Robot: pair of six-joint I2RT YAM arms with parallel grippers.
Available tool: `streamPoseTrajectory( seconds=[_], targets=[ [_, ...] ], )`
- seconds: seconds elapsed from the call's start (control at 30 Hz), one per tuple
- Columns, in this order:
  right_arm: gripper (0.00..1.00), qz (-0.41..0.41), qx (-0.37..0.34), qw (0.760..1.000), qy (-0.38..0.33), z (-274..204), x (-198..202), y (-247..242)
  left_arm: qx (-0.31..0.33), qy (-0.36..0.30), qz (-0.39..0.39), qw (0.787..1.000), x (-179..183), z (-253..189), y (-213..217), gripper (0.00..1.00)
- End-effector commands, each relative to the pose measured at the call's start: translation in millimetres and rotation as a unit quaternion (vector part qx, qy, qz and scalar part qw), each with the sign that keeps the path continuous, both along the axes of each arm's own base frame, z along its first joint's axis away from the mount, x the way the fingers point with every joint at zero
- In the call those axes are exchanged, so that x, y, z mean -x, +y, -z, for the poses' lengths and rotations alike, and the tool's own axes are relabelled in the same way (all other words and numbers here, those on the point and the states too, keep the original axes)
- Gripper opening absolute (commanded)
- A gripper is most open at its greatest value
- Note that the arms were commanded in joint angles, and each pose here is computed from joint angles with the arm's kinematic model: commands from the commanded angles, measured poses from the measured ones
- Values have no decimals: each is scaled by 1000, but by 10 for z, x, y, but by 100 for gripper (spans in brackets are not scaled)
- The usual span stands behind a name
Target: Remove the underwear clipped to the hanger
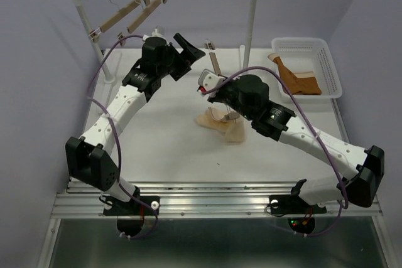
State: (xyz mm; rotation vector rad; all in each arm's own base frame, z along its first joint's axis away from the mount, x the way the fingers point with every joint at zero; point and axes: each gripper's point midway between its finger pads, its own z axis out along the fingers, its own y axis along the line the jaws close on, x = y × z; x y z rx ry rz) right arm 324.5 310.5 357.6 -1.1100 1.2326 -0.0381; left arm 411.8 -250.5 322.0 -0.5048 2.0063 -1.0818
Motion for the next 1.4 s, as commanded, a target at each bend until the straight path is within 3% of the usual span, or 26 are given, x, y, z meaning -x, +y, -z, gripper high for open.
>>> streamPoseTrajectory(
  seconds=[0.0, 0.27, 0.4, 0.63, 0.83, 1.1, 1.23, 1.27, 1.37],
  targets=[
    [1, 50, -142, 989, 5, -563, -25, -87, 5, -78, -26, 997, 145, -466, 196, 99],
    [1, 112, -242, 962, 56, -669, -165, -163, -2, -123, -45, 991, 480, -471, 480, 99],
    [1, 133, -269, 951, 79, -688, -231, -183, -10, -164, 6, 986, 707, -370, 425, 99],
    [1, 144, -277, 943, 115, -567, -287, -85, -29, -231, 163, 959, 1129, -306, -124, 99],
    [1, 151, -284, 938, 125, -534, -313, -65, -49, -249, 208, 945, 1223, -297, -438, 99],
    [1, 160, -305, 929, 131, -591, -318, -86, -136, -209, 158, 955, 1026, -55, -477, 97],
    [1, 163, -318, 923, 141, -583, -310, -86, -151, -210, 138, 956, 1003, -77, -526, 80],
    [1, 167, -323, 921, 143, -579, -315, -94, -154, -212, 135, 955, 999, -85, -536, 69],
    [1, 178, -335, 913, 148, -560, -341, -99, -169, -216, 115, 955, 991, -91, -536, 52]
  ],
)
